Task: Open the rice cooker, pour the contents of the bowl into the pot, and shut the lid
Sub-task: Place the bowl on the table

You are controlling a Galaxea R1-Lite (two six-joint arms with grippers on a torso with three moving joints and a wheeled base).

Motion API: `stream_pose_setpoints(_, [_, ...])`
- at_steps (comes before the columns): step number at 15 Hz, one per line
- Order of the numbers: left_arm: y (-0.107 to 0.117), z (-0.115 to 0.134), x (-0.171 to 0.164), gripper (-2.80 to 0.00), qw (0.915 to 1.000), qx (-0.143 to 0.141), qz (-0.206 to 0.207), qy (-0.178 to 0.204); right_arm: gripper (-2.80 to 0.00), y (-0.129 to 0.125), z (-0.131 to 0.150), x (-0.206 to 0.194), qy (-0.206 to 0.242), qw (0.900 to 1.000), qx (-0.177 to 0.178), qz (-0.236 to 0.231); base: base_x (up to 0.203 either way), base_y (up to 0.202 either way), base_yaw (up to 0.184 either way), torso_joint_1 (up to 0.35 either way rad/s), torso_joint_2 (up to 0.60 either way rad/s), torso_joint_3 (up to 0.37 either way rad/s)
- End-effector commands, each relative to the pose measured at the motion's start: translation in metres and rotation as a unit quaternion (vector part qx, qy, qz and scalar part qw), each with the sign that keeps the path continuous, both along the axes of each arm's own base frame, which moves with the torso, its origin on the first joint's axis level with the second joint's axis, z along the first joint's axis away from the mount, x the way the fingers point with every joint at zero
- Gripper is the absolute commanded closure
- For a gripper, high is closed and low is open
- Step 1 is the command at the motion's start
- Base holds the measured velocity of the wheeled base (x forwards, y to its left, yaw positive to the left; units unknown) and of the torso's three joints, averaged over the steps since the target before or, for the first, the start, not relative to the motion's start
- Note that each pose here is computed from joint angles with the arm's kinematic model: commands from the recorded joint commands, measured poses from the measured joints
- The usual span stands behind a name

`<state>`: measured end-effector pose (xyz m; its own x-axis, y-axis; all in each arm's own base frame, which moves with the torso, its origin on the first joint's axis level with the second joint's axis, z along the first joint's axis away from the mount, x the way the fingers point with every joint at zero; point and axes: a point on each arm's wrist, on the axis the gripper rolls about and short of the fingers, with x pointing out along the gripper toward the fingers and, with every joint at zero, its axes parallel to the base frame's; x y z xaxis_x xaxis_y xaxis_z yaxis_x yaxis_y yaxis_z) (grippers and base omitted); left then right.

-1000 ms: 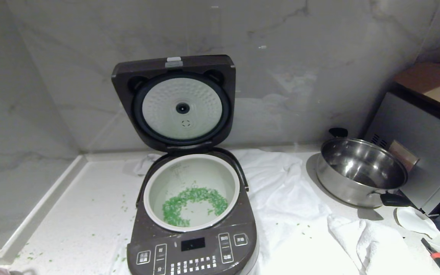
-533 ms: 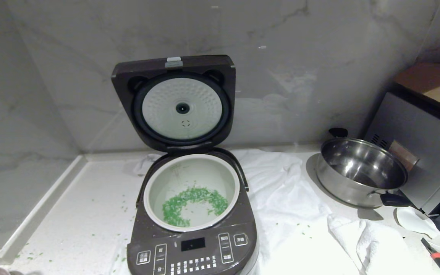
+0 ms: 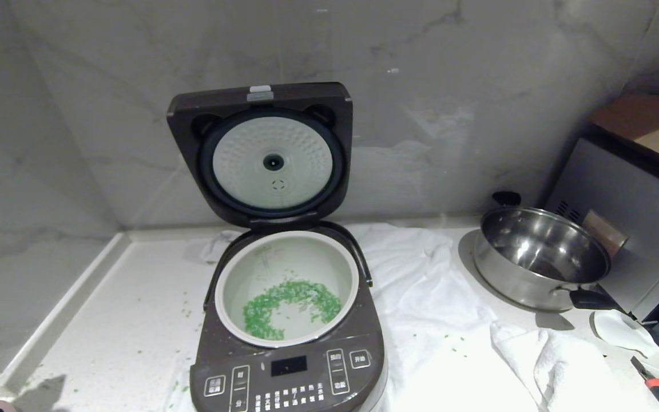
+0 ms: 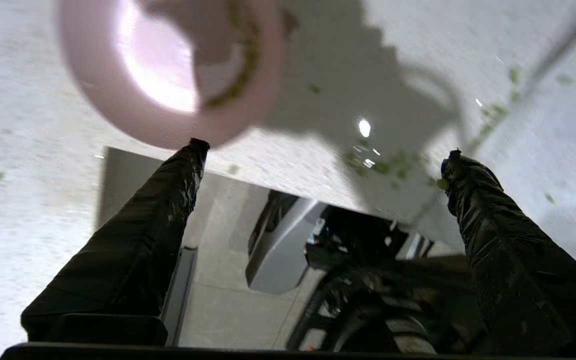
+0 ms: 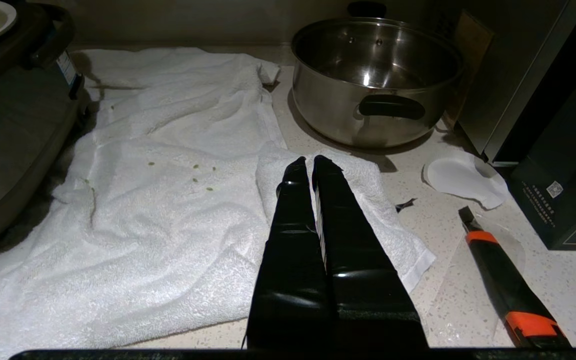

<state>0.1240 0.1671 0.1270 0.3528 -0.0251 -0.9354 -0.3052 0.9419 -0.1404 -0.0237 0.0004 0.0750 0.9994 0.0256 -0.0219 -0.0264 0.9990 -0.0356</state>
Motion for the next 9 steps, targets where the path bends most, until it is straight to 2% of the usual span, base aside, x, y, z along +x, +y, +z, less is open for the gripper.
stream_pose_setpoints(1, [-0.031, 0.010, -0.003, -2.80, 0.9989, -0.006, -0.046, -0.009, 0.00, 0.000, 0.000, 0.000, 0.000, 1.000, 0.000, 0.000, 0.000, 0.000, 0.000, 0.000, 0.00, 0.000])
stream_pose_setpoints(4, [-0.061, 0.011, -0.003, -2.80, 0.9941, -0.011, -0.106, -0.020, 0.00, 0.000, 0.000, 0.000, 0.000, 1.000, 0.000, 0.000, 0.000, 0.000, 0.000, 0.000, 0.00, 0.000])
stream_pose_setpoints(7, [-0.089, 0.009, -0.006, -2.80, 0.9853, -0.032, -0.165, -0.032, 0.00, 0.000, 0.000, 0.000, 0.000, 1.000, 0.000, 0.000, 0.000, 0.000, 0.000, 0.000, 0.00, 0.000])
stream_pose_setpoints(9, [-0.101, 0.015, 0.000, -2.80, 0.9795, -0.051, -0.186, -0.059, 0.00, 0.000, 0.000, 0.000, 0.000, 1.000, 0.000, 0.000, 0.000, 0.000, 0.000, 0.000, 0.00, 0.000])
